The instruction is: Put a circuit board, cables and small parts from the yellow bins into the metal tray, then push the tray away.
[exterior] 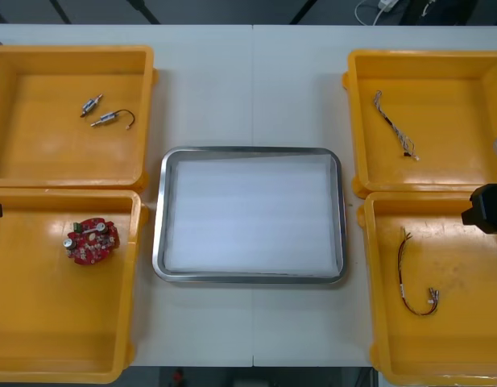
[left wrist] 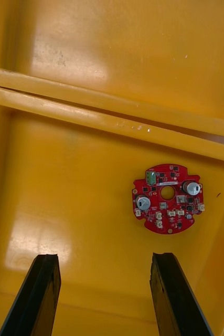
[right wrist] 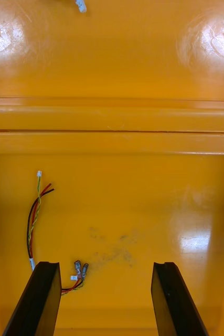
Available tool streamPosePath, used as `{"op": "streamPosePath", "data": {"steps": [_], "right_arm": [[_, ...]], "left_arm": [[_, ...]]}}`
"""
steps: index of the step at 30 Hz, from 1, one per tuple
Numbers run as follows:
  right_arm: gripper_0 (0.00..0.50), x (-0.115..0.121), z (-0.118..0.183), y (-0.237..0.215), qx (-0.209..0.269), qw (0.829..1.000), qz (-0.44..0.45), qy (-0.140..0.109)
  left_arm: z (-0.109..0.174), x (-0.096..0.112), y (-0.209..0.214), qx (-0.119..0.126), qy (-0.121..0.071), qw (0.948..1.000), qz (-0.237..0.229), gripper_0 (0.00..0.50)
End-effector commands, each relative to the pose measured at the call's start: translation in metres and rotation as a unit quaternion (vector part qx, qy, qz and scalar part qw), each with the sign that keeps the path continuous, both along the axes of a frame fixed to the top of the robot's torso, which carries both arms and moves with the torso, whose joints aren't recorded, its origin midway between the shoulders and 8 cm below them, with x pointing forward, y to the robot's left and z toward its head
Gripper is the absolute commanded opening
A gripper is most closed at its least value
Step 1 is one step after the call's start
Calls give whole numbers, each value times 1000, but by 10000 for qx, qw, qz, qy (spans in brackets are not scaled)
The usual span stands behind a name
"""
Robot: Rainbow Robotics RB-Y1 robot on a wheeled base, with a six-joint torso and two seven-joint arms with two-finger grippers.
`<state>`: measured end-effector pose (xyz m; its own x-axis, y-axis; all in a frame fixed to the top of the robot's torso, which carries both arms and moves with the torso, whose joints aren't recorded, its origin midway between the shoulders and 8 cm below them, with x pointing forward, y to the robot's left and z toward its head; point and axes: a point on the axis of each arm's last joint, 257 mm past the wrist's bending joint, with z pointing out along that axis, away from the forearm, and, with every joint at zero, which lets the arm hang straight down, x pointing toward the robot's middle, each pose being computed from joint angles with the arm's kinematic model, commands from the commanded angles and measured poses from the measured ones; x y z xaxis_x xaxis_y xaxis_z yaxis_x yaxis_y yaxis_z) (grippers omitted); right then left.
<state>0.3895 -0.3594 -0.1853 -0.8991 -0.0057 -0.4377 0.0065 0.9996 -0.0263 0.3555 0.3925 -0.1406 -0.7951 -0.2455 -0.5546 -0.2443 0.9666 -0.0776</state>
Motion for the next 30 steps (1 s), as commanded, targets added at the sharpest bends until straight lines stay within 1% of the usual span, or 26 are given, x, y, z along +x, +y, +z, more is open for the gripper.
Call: {"op": "streamPosePath", "data": {"steps": [1, 30], "right_arm": [[500, 1, 11, -13, 10, 9996, -258, -137], [500, 1, 11, -13, 10, 9996, -258, -137]], "left_arm": [[2, -6, 0, 180, -9, 9995, -269, 500], [2, -6, 0, 180, -9, 9995, -269, 500]]}}
